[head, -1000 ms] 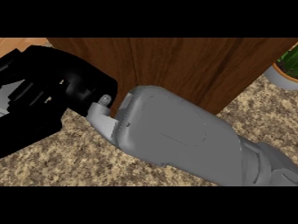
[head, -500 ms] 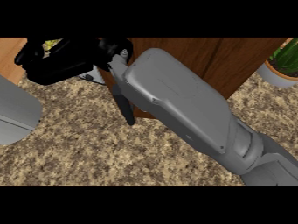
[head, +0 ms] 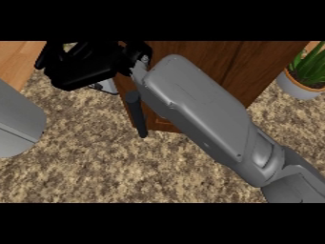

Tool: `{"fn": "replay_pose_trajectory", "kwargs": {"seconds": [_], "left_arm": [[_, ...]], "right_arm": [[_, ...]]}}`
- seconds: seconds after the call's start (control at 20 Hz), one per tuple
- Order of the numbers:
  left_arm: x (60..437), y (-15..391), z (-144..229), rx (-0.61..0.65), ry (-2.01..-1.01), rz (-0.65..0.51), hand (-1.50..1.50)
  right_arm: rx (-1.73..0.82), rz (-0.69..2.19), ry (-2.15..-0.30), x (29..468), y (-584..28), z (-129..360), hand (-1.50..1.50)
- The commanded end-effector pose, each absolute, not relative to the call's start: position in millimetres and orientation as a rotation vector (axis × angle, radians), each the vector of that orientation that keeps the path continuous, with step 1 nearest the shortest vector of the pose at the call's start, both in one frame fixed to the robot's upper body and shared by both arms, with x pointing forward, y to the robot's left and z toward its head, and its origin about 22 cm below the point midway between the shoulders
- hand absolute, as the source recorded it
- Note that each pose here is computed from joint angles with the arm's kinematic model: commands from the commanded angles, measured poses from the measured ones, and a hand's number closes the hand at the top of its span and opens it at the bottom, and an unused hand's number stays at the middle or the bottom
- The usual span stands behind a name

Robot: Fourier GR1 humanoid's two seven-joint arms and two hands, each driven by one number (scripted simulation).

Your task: Pick up the wine, place it into the cabinet and close the cabinet

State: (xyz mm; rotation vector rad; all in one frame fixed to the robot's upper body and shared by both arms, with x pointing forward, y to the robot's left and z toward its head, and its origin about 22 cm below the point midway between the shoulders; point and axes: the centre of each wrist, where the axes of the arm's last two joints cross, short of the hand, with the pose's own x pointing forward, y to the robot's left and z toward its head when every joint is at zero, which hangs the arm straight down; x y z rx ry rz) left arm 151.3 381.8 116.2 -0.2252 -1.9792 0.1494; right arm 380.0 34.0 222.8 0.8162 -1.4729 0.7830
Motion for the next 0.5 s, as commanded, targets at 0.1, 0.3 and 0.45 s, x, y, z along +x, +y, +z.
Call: {"fn": "replay_pose_trajectory", "kwargs": {"seconds": [0.1, 0.3, 0.45], "left_arm": [[154, 370, 121, -0.299, -1.965, 0.136, -1.5], [155, 361, 122, -0.335, -1.956, 0.151, -1.5], [157, 352, 116, -0.37, -1.927, 0.167, -1.5]], "right_arm": [[0.568, 0.495, -1.514, 435, -56, 204, 1.5], [0.575, 0.477, -1.546, 438, -64, 202, 1.5], [0.598, 0.492, -1.563, 435, -57, 205, 1.5]]}}
